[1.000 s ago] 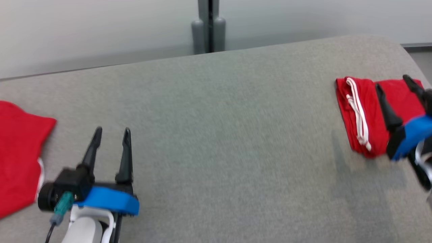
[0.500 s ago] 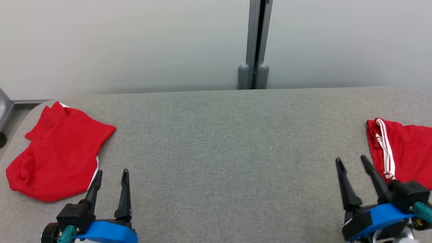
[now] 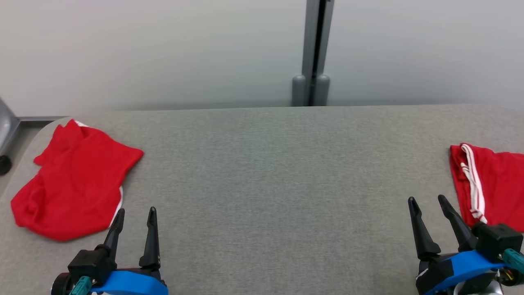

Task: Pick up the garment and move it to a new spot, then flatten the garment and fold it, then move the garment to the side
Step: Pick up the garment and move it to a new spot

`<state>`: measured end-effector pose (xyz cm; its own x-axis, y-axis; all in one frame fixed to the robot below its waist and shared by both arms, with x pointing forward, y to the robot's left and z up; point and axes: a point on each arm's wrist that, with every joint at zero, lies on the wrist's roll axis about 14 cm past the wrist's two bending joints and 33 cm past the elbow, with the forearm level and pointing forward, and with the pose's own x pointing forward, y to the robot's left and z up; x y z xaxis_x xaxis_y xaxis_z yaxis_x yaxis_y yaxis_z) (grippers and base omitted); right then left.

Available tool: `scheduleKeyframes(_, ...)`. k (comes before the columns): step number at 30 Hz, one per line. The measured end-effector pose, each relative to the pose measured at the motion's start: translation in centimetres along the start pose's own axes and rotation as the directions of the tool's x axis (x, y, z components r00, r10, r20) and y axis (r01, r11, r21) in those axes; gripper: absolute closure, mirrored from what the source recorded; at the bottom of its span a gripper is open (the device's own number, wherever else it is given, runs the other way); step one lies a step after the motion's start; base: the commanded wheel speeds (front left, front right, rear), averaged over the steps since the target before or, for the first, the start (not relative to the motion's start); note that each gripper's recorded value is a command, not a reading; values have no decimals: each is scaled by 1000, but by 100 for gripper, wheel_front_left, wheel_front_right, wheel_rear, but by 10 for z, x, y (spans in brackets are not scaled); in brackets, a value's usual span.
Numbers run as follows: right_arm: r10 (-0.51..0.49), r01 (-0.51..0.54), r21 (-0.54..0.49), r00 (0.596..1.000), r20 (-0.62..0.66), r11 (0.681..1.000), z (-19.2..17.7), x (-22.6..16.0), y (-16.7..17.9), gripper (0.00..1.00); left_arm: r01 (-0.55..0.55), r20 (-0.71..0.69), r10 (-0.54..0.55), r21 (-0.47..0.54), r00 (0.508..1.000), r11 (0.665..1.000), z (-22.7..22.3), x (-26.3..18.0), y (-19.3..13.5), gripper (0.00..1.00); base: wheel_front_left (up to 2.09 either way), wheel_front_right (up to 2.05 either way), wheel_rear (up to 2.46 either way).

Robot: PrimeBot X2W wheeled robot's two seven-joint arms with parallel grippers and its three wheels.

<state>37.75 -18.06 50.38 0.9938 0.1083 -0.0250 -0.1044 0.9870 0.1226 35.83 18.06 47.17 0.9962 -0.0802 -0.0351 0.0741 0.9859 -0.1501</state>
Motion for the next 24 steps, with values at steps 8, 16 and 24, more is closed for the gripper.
scheduleKeyframes(8, 114, -114, -3, 993, -9, 994, -4, 20, 38, 0, -103, 54, 102, 4, 993, 995, 16, -24, 30, 0, 0, 0, 0)
scheduleKeyframes(16, 306, -306, -4, 952, -30, 952, -11, 46, 108, 0, -291, 81, 290, 0, 954, 957, 23, -73, 84, 0, 0, 0, 0)
scheduleKeyframes(24, 445, -444, 28, 893, -70, 895, -29, 57, 164, 0, -418, 68, 418, -8, 906, 908, 17, -111, 112, 0, 0, 0, 0)
